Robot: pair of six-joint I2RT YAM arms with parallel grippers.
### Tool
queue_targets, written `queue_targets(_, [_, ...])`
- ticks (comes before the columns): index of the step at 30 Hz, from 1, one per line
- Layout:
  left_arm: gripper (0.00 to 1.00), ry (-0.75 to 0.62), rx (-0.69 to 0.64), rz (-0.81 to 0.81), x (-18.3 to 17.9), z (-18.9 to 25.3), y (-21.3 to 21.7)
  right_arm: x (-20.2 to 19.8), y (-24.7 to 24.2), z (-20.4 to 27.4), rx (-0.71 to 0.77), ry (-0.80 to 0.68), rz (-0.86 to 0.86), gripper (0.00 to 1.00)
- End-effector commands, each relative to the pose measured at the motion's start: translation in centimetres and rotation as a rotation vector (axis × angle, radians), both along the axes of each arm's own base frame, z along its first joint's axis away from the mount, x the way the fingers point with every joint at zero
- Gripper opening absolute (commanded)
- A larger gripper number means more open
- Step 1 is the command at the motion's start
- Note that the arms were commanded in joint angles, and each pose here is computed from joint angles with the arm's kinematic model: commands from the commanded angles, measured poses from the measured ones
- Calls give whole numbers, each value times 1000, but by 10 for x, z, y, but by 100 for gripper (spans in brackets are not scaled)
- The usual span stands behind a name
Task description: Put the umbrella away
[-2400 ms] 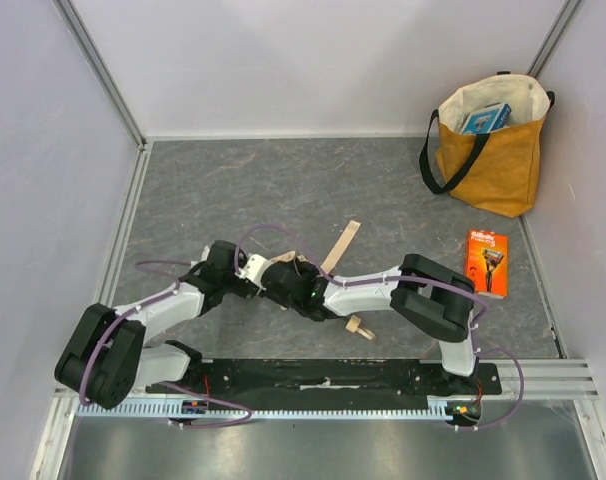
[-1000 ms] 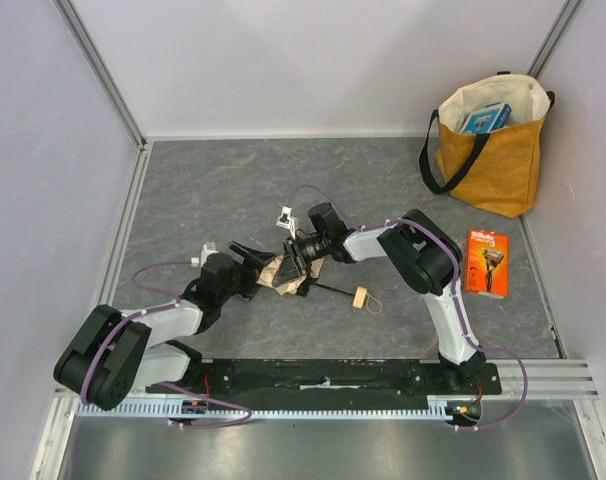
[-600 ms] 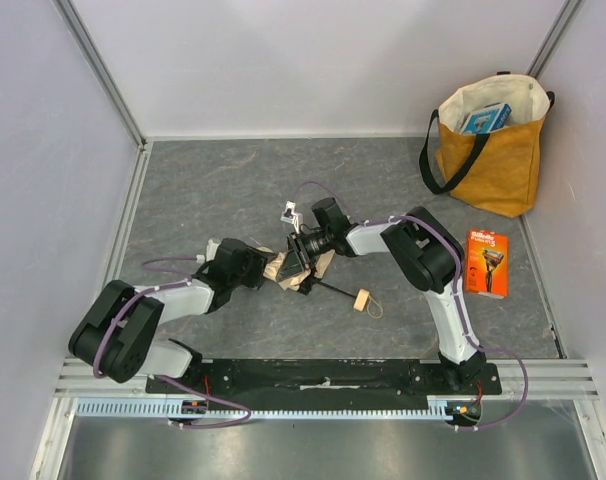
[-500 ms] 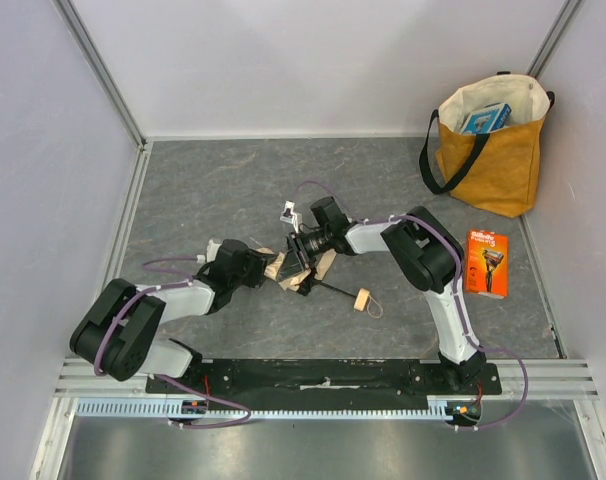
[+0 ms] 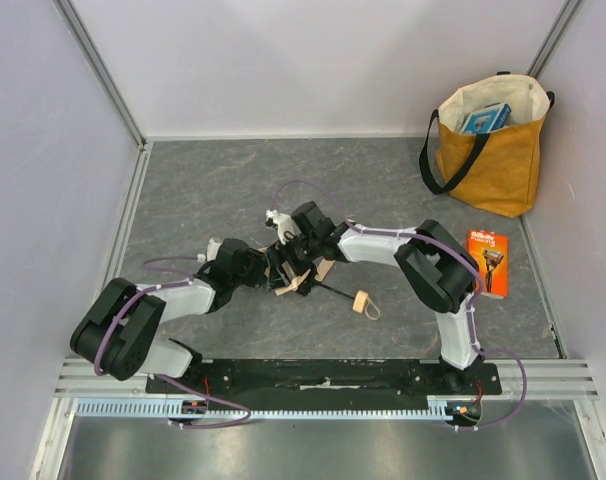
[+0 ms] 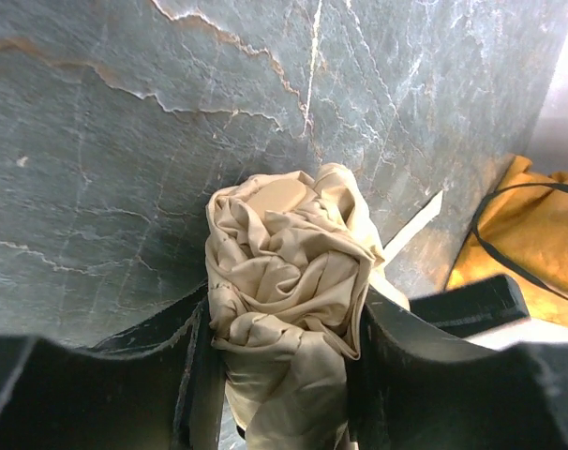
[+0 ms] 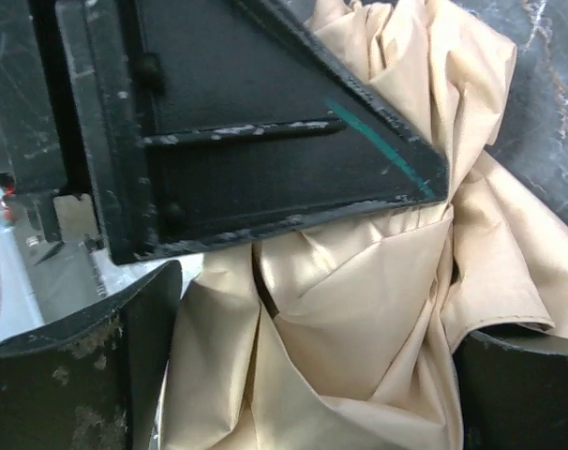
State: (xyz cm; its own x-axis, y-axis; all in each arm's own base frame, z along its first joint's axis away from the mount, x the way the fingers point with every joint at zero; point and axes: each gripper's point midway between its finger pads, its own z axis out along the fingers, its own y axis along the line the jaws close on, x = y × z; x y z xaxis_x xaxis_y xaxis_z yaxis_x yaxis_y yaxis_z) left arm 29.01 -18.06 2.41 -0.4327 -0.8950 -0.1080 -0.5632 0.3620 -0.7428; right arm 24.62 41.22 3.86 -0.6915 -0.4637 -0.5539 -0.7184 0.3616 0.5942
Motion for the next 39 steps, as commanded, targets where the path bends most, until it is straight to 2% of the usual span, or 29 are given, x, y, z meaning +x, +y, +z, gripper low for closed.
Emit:
queue_targets(1, [2,373,236,-121,-77,-67,27,-14,-20,-40,-278,-220,14,89])
queue_targets(5, [2,420,252,-120,-83,-68,30,-13,-12,-33,-371,-463,24,89])
queue_targets(10, [2,443,242,-137,-87,-68,27,6,-24,-19,-544,-816,-134,89])
queue_targets(14, [2,440,248,-144,-85,-67,26,0,-24,-9,-578,-969,-163,90])
queue_targets(16, [2,438,248,-143,-86,-68,27,-5,-21,-9,-569,-970,-149,89])
queue_targets(19, [2,430,247,-143,-88,-69,29,-26,-4,-2,-381,-875,-72,90])
queue_targets(21, [2,428,248,-138,-91,-71,31,-35,-2,-1,-329,-851,-37,89])
queue_targets(28, [2,436,225,-136,-95,-72,30,-43,-6,25,-225,-921,-14,92])
queue_targets(35, [2,439,208,-138,-98,-72,28,-19,-9,34,-256,-997,-116,93])
queue_targets(39, [2,439,209,-140,-99,-71,29,-4,-5,33,-325,-1044,-140,93])
